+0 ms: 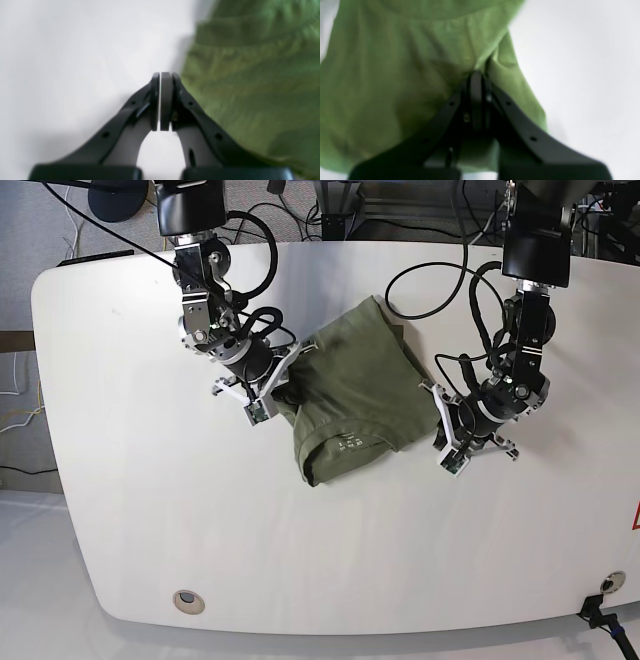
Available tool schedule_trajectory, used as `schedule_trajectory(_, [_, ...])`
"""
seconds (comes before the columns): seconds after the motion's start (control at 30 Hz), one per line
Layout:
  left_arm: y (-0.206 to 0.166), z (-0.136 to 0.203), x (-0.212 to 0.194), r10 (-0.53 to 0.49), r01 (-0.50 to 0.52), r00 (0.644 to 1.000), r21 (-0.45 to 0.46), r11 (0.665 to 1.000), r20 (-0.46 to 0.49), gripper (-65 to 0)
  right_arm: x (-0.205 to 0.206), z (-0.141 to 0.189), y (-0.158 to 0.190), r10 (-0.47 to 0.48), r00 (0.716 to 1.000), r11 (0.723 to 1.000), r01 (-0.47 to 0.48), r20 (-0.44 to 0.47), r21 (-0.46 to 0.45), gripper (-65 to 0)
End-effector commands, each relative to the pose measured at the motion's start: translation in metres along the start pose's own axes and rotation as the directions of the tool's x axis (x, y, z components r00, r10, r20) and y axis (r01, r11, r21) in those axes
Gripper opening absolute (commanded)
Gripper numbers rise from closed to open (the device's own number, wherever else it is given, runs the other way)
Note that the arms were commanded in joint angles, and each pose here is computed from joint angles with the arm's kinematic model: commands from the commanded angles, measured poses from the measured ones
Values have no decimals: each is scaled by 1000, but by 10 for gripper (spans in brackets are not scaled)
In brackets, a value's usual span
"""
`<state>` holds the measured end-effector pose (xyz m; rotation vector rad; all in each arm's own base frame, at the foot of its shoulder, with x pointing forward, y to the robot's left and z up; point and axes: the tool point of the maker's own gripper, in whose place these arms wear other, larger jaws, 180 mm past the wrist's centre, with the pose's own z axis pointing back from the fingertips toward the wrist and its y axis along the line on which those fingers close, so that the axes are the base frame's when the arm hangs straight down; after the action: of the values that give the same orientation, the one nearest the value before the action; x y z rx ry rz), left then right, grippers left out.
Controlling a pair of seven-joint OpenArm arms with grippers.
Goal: Fold the T-shirt properly
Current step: 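Grasp the bundle edges with both grippers and tuck them inward, then press and square the folded shirt's sides with both grippers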
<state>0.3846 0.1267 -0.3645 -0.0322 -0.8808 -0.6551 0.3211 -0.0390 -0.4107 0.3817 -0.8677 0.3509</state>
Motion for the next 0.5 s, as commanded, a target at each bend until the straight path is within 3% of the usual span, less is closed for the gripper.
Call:
schedule_trajectory(0.0, [9,17,42,-38,33,991,42,999,125,-650,48,10,6,49,994,999,-50,100,8,-650])
schedule_trajectory(0.2, [-22,58,34,-57,51,983,41,998,174,-650,111,4,36,48,980,997,-58,193,47,-650])
schedule_trajectory(0.47, [-79,70,-11,26,-21,995,-56,998,101,-650,86,-44,62,-7,993,990,-10,119,144,-650])
